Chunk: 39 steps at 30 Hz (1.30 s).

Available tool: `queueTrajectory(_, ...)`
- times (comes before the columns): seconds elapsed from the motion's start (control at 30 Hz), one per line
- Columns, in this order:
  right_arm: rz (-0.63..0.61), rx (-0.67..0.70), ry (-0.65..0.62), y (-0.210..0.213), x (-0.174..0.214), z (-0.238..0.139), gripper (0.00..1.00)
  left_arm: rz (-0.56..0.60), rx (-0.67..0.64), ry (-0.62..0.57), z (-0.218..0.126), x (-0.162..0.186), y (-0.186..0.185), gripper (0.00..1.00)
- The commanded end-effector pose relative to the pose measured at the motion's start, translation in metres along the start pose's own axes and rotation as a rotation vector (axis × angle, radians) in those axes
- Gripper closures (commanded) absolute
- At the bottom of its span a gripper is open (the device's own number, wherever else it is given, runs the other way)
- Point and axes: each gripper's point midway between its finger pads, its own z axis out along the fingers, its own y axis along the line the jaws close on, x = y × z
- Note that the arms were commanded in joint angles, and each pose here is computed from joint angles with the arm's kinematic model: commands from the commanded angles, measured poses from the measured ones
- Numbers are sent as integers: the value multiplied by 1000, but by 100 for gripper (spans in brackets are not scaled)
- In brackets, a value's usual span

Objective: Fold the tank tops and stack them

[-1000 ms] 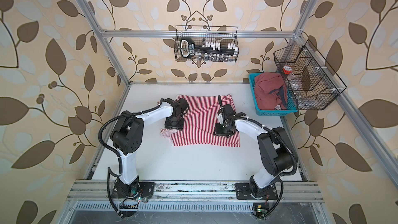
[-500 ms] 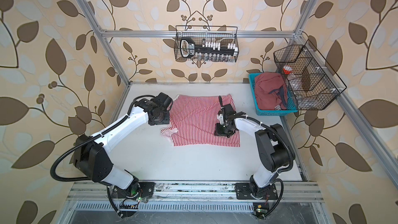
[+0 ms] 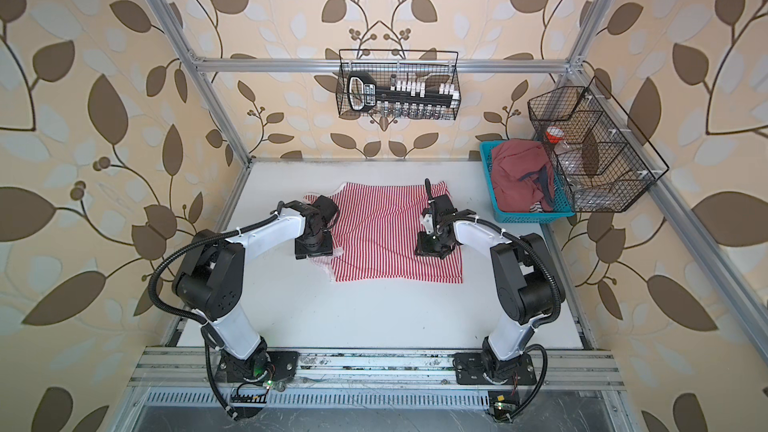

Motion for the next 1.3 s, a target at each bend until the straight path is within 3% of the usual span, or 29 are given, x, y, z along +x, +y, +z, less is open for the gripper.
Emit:
queueTrajectory(0.0,-17,-13,22,1,0,2,67,-51,-17,-3,7,-3,5,36)
queueTrajectory(0.33,3,-3,54,-11,10,13,68,-113,-61,-34,6,-13,36,53)
queueTrajectory(0.53,16,-4,68,-15,14,18,68,-118,-44,2,19,-10,34,62)
queueTrajectory(0.7,28,25,89,-24,19,22,69,-114,-72,21,23,-4,42,90)
queueTrajectory(0.8,61,36,108,-31,22,24,70,-111,-117,13,18,-1,55,100)
queueTrajectory(1.07,142,69,136,-47,34,27,74,-170,-259,21,16,4,97,100)
queueTrajectory(1.27,184,69,150,-50,44,26,76,-258,-265,52,22,-1,116,95)
